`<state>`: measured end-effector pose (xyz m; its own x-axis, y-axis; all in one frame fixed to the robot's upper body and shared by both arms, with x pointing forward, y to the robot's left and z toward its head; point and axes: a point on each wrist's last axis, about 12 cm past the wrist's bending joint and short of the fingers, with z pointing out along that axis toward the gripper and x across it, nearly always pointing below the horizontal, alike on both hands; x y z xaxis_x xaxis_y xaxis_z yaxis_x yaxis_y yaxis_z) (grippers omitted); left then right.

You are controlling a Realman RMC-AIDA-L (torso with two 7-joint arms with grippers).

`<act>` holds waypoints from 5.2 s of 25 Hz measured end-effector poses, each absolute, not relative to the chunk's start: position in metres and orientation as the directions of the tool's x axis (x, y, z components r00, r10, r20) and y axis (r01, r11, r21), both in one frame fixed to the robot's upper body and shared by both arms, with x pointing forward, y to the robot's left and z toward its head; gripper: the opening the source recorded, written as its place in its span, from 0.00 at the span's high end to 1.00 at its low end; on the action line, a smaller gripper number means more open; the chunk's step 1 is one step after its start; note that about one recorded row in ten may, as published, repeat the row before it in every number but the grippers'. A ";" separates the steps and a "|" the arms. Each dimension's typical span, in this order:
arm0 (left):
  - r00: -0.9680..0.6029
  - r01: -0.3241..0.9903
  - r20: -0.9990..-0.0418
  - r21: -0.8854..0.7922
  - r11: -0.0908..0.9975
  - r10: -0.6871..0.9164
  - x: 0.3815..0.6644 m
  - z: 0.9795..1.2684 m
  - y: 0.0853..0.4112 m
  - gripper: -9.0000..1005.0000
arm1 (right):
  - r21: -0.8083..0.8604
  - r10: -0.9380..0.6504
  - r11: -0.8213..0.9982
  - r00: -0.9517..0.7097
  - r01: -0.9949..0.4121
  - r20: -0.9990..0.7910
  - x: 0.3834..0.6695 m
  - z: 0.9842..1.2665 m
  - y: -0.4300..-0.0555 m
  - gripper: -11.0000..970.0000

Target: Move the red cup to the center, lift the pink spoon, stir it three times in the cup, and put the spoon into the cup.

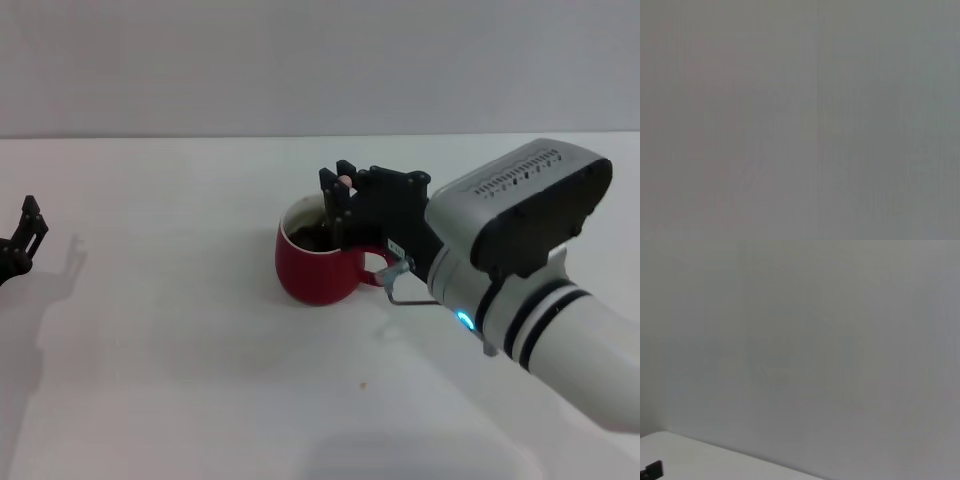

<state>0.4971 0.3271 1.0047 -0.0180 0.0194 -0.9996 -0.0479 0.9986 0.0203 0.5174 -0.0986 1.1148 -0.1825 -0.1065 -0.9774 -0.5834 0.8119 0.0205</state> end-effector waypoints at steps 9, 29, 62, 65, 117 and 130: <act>-0.019 -0.045 -1.000 0.019 0.999 0.018 0.499 1.005 0.326 0.16 | 0.007 -0.118 0.829 -0.186 -0.560 -0.975 0.537 1.114 -0.106 0.85; -0.031 -0.035 -0.999 0.022 0.999 0.021 0.499 1.004 0.324 0.16 | 0.053 -0.096 0.807 -0.219 -0.589 -0.971 0.511 1.110 -0.103 0.86; -0.025 -0.016 -1.000 0.012 1.000 0.012 0.501 1.005 0.318 0.16 | 0.031 -0.127 0.807 -0.225 -0.590 -0.966 0.525 1.106 -0.106 0.85; -0.024 -0.015 -1.000 0.011 1.000 0.011 0.501 1.005 0.318 0.16 | 0.036 -0.127 0.797 -0.225 -0.603 -0.966 0.521 1.106 -0.101 0.85; -0.024 -0.001 -1.000 0.000 1.000 0.000 0.498 1.004 0.313 0.16 | 0.034 -0.159 0.772 -0.245 -0.634 -0.956 0.536 1.101 -0.092 0.81; -0.029 -0.004 -1.000 0.002 1.000 0.001 0.498 1.003 0.314 0.16 | -0.214 -0.271 0.826 -0.035 -0.522 -0.962 0.536 1.109 -0.104 0.50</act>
<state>0.4977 0.3143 1.0029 -0.0290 0.0015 -0.9996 -0.0039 1.0000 0.0016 0.5357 -0.1038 1.1086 -0.0350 -0.2709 -0.9620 -0.5219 0.8258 -0.2136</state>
